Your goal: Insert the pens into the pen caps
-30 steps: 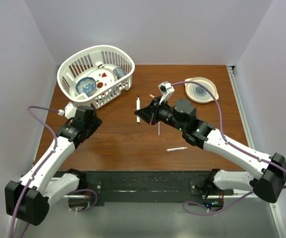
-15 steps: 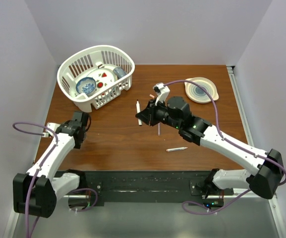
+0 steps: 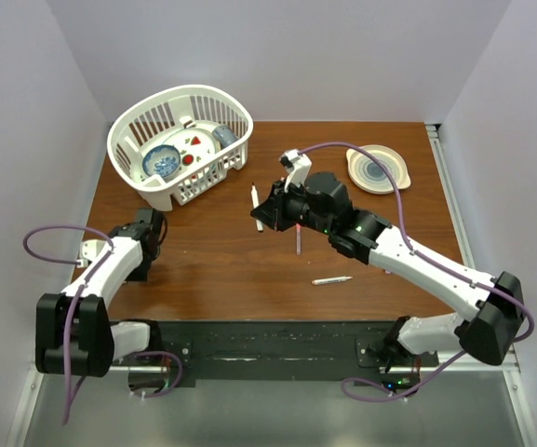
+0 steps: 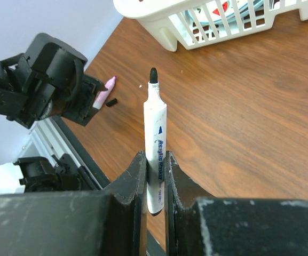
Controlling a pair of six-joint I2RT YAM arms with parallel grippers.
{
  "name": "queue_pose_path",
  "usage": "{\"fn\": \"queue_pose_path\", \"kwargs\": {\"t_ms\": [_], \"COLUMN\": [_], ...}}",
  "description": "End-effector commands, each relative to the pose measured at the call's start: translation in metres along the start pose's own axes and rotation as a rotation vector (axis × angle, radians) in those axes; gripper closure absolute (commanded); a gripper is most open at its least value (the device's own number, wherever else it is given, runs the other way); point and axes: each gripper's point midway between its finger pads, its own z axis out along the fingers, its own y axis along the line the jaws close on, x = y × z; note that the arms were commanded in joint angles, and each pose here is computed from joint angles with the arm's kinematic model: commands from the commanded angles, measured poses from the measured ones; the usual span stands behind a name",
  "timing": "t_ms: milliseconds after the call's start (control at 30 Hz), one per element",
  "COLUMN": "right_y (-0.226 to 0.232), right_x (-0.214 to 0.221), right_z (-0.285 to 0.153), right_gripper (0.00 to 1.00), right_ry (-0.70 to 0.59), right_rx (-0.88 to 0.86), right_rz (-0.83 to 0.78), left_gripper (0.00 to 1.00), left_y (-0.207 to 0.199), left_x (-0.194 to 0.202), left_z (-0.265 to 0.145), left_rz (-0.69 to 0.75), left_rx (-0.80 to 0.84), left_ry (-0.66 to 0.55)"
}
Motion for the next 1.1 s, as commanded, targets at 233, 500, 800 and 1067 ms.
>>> {"fn": "queue_pose_path", "kwargs": {"t_ms": [233,500,800,1067], "right_y": [0.008,0.008,0.004,0.005], "right_x": [-0.016,-0.015,-0.011,-0.011], "right_z": [0.005,0.006,0.004,0.002], "right_gripper": [1.0,1.0,1.0,1.0], "right_ry": [-0.023,-0.021,-0.017,-0.019], "right_rx": [-0.013,-0.014,-0.001,-0.004], "right_rz": [0.0,0.0,-0.002,-0.001], "left_gripper": [0.4,0.39,0.39,0.4], "left_y": [-0.011,-0.005,0.0,0.002], "left_x": [-0.004,0.001,0.0,0.005], "left_z": [0.021,0.032,0.037,0.042], "left_rz": [-0.02,0.015,0.036,0.071], "left_rx": [-0.002,-0.029,-0.053,-0.066], "left_ry": [-0.045,-0.041,-0.057,-0.053]}}
